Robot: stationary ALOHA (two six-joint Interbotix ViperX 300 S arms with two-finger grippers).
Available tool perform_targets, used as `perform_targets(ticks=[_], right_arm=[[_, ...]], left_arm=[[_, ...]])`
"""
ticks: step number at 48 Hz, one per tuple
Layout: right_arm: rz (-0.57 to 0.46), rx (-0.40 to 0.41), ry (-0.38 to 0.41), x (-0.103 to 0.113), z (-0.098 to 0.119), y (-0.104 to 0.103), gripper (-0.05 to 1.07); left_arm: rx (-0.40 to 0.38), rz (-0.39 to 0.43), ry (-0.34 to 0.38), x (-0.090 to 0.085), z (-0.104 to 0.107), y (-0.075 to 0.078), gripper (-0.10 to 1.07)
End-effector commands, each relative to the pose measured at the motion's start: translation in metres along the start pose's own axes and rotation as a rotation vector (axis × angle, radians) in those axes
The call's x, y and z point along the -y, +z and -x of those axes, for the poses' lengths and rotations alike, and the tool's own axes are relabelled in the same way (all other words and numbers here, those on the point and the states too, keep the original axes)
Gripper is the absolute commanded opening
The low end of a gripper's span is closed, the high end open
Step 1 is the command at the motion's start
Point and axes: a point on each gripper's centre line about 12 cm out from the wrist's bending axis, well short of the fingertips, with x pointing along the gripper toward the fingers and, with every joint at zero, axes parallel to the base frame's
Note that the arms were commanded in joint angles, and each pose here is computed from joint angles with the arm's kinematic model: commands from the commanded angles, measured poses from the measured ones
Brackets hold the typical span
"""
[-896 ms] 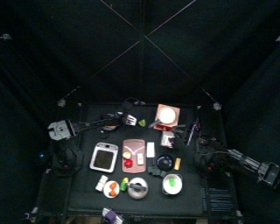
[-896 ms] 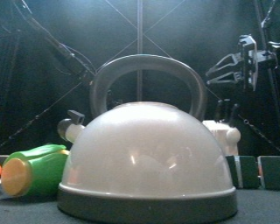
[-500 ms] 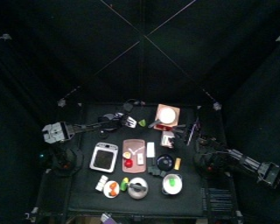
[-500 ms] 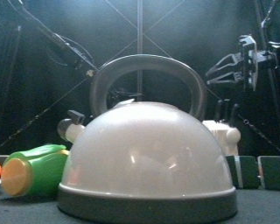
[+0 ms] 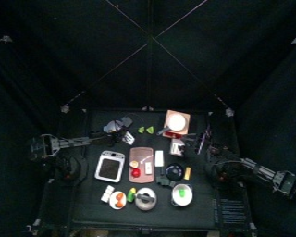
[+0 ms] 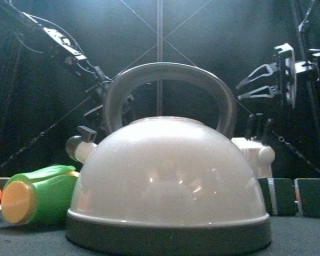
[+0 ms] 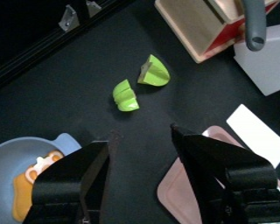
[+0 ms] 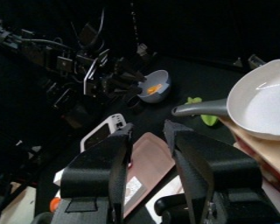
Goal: Grab rice
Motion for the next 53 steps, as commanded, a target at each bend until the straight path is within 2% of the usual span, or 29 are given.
perform_targets(ticks=[1, 7, 13, 23, 32, 42, 53], right_arm=[[-0.032, 0.004, 0.035, -0.009, -0.003, 0.003, 0.74], [-0.061, 0.001, 0.094, -0.025, -0.008, 0.007, 0.74], [-0.089, -0.015, 0.127, -0.039, -0.016, 0.012, 0.74], [-0.103, -0.106, 0.060, -0.061, -0.046, 0.019, 0.74], [-0.105, -0.191, -0.007, -0.083, -0.064, 0.020, 0.74], [-0.167, -0.241, -0.021, -0.102, -0.070, 0.018, 0.74], [-0.213, -0.309, -0.018, -0.116, -0.089, 0.003, 0.73]], left_arm=[[0.051, -0.015, -0.054, -0.003, 0.020, -0.001, 0.88], [0.090, -0.062, -0.128, -0.006, 0.037, -0.016, 0.88], [0.134, -0.111, -0.179, -0.010, 0.052, -0.025, 0.88], [0.208, -0.211, -0.233, -0.013, 0.074, -0.033, 0.88], [0.259, -0.247, -0.246, -0.021, 0.094, -0.041, 0.88], [0.311, -0.282, -0.326, -0.026, 0.114, -0.064, 0.88], [0.364, -0.288, -0.366, -0.028, 0.129, -0.071, 0.88]])
